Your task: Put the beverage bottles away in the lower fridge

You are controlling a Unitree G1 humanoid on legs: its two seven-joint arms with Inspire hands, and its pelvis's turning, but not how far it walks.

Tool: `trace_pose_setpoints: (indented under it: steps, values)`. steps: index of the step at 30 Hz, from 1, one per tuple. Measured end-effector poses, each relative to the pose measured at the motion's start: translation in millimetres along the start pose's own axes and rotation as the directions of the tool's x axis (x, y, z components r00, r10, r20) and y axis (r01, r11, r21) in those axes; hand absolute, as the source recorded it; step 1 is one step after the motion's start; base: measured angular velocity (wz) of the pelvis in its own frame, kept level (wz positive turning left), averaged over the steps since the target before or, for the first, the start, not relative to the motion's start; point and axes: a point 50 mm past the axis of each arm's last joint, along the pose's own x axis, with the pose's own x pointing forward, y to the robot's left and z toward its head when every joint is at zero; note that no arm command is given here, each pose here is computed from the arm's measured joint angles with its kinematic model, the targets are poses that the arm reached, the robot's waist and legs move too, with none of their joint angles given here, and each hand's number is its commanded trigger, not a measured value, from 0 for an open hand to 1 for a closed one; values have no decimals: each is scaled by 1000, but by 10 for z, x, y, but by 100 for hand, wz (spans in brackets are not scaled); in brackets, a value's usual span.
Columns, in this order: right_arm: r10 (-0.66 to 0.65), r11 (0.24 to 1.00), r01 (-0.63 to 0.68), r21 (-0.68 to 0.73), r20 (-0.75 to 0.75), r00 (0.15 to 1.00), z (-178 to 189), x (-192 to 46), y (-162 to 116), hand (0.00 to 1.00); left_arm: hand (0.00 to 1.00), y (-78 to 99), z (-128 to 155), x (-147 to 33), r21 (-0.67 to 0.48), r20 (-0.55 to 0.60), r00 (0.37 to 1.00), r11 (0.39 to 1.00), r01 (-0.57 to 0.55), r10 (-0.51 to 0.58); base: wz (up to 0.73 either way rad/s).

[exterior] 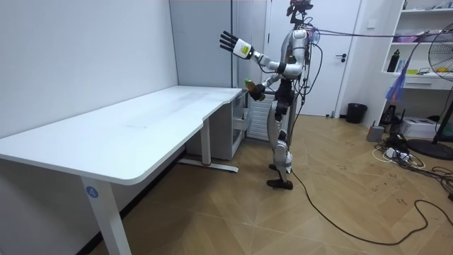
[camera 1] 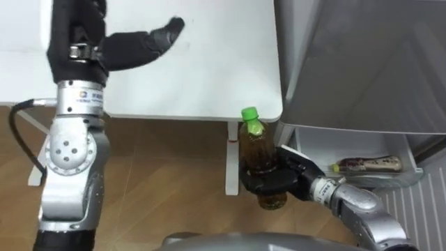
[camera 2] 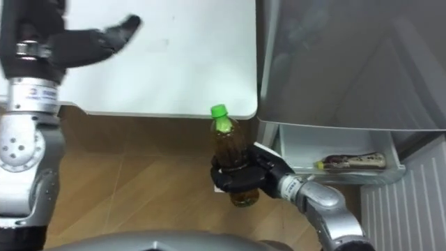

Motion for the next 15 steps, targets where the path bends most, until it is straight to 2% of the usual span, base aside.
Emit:
trace_pose_setpoints:
  steps: [5,8,10,11,15]
  values:
    - [-20,1000,21,20,-36,999,-134,-64,39,100,0,228,-145,-52,59,-39,984,984,-169,172,-3]
    - [-31,999,33,32,-49,998,-191,-104,48,100,0,435,-257,-136,116,-86,953,953,-279,289,-5]
    - [-53,998,55,31,-62,997,-227,-142,31,100,0,619,-401,-214,172,-138,911,915,-365,390,-3]
    - [-59,998,61,27,-67,996,-230,-146,25,100,0,655,-439,-243,184,-154,897,904,-385,414,0]
    - [-79,996,82,37,-68,995,-234,-137,27,100,0,881,-706,-617,278,-288,771,819,-501,569,0]
